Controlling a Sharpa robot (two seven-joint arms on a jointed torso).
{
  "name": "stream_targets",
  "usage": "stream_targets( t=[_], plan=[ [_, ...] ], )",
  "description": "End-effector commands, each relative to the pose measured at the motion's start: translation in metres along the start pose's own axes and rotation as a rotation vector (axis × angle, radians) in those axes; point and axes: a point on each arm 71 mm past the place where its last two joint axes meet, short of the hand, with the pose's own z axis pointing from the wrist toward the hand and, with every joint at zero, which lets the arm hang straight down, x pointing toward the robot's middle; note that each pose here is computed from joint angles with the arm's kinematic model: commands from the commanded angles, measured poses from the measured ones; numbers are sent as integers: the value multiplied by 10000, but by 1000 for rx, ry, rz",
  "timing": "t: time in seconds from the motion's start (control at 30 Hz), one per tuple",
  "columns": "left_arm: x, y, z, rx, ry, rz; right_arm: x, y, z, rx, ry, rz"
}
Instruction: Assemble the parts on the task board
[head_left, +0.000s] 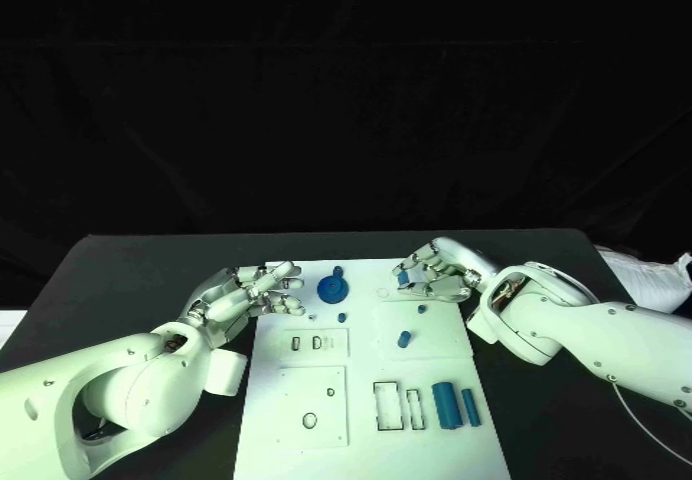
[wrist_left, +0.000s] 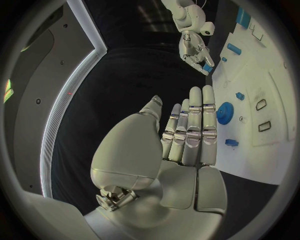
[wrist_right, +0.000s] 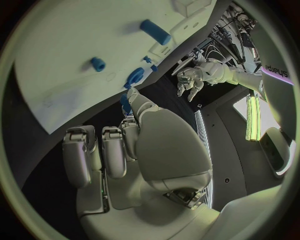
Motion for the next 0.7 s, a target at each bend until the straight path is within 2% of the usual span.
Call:
stream_targets(
  t=[0.03, 0.23, 0.4, 0.7],
  plan=[
    [21, -1, 11, 5, 17, -8, 125, 168, 64, 48, 17, -30],
    [8, 2, 22, 7, 13, -7, 380, 485, 164, 25, 69, -36],
    [-25, 2, 29, 11, 3, -3, 631, 727, 218, -35, 108, -93],
    [-48, 0, 30, 14, -3, -1, 939, 849, 258, -68, 158, -171]
  ],
)
